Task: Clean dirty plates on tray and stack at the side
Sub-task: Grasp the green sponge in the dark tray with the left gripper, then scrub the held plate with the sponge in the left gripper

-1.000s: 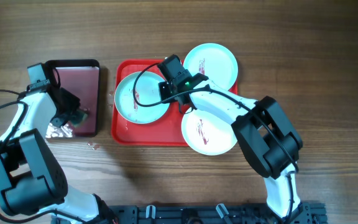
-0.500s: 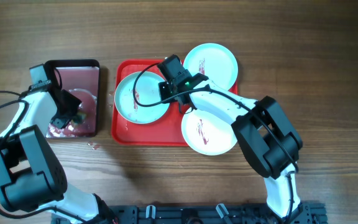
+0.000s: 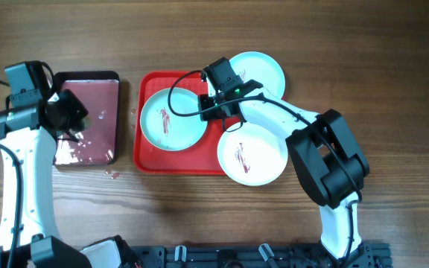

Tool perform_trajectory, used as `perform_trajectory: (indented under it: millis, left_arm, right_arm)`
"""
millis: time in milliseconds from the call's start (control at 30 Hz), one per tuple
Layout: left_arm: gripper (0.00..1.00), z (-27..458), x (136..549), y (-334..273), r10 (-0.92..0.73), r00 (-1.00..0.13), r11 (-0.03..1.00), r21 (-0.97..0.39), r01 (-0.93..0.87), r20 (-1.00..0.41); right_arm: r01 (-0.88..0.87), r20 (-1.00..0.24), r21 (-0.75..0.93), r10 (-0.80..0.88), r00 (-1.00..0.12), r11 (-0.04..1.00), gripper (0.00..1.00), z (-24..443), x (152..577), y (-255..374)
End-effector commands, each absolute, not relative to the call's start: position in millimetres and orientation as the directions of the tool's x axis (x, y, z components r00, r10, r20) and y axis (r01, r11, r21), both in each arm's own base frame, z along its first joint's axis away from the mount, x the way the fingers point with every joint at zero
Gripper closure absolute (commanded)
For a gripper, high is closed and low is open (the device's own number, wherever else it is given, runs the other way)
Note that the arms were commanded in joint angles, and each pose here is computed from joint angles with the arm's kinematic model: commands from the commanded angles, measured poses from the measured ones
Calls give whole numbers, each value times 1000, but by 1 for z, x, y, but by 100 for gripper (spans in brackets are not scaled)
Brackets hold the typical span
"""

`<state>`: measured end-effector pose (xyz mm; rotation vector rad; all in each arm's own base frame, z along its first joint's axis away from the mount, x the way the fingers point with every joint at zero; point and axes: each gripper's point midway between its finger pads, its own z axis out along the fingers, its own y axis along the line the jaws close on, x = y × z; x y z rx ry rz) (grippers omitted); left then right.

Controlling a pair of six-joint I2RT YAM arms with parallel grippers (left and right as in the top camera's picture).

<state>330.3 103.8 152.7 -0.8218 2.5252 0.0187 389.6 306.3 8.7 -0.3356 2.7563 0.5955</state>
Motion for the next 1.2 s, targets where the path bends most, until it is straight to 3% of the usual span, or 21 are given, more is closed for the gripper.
perform_trajectory:
  millis: [0,733,967,1167]
  left_arm:
    - [96,145,335,102,-438,-782,888,-78,-453,-443]
    - [96,135,348,77,-383,-823,923,-153,-352,-419]
    - [96,132,367,-4,-261,-869,959,-212,-186,-421]
    - [96,75,376,-68,-214,-928,964,-217,-151,-304]
  right_arm:
    - [-315,-296,376,-209,-932,871,96,-8,378,309]
    - [-322,-314,408,-200,-928,854,96,-4,383,314]
    - [-315,-286,502,-189,-939,805,96,4,383,316]
    - [-313,-276,506,-193,-942,804,96,3,380,316]
